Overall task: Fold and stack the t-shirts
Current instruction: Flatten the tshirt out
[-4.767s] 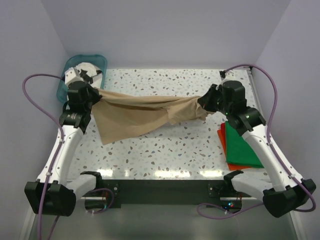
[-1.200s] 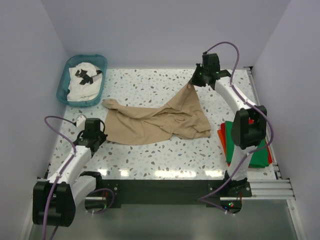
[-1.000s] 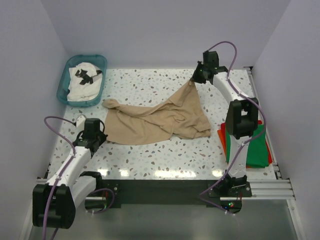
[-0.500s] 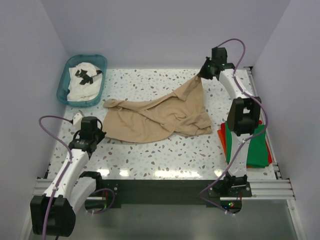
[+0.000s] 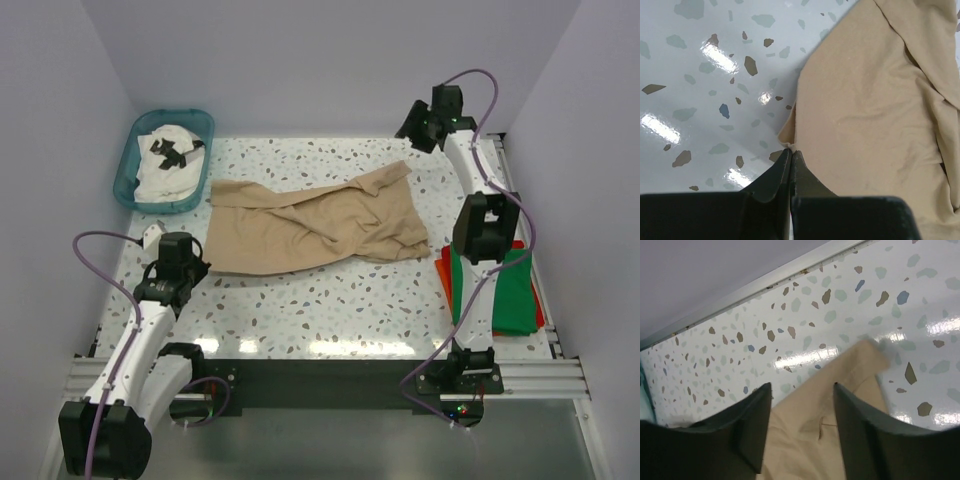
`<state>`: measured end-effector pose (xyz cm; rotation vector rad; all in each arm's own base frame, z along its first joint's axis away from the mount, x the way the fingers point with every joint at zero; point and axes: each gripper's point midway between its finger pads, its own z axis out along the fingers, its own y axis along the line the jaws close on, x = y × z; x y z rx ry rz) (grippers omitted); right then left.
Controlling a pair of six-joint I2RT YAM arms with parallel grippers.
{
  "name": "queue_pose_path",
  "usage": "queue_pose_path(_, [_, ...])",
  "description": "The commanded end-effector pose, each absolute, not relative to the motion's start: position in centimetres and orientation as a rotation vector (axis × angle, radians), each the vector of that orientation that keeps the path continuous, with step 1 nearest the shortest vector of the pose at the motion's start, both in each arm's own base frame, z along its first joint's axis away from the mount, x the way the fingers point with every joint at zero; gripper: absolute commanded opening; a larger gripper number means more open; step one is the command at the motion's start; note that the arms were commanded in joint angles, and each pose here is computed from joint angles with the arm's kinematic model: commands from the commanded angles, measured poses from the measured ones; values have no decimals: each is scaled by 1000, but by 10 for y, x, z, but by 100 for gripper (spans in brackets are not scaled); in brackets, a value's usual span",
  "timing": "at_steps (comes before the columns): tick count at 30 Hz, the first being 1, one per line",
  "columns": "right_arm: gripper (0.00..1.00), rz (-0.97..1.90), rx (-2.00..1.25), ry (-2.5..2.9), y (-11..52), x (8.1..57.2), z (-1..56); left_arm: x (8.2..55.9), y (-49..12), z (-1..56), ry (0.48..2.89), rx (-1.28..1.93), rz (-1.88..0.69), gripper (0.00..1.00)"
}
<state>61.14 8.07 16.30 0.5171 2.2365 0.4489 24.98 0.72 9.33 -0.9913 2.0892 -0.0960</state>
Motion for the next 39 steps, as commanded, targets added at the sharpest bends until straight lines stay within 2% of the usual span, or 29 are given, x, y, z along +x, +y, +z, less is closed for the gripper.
queue_pose_path(1, [62,429,488,2255,73,590,188,259,9,111,2050,-959,-106,0])
queue_pose_path(2, [66,412,480,2231,70,580,207,260,8,112,2050,-954,-107,0])
queue_pose_path(4, [71,324,507,2281,58,553,191,262,8,112,2045,-949,-116,0])
queue_pose_path(5, [73,287,530,2348,54,531,163,263,7,113,2044,-943,-122,0])
queue_pose_path(6, [74,292,520,2291,51,515,191,264,5,112,2049,-938,-134,0])
queue_pose_path(7, [74,297,518,2263,49,509,193,266,4,112,2052,-933,-140,0])
queue_pose_path(8, [74,278,538,2322,46,484,165,267,3,112,2056,-924,-144,0])
queue_pose_path(10, [73,281,531,2285,43,462,176,270,1,111,2062,-914,-153,0])
queue_pose_path(11, [73,264,544,2342,41,442,150,270,1,111,2065,-911,-156,0])
queue_pose_path(13, [72,270,530,2319,39,426,152,272,-2,109,2077,-898,-172,0])
queue_pose_path(14, [71,251,542,2364,36,409,131,272,-4,108,2082,-893,-183,0])
queue_pose_path(17, [68,244,552,2369,30,385,117,274,-7,107,2092,-879,-202,0])
queue_pose_path(20, [64,303,558,2381,32,378,103,276,-10,106,2097,-869,-218,0])
queue_pose_path(28, [63,400,573,2397,45,387,78,279,-12,106,2099,-865,-234,0])
queue_pose_path(35, [57,436,592,2430,51,390,56,279,-12,104,2101,-870,-230,0])
queue_pose_path(38, [51,448,597,2421,53,391,57,279,-12,103,2101,-873,-229,0])
queue_pose_path(39, [44,448,600,2418,52,391,59,279,-11,104,2098,-875,-227,0])
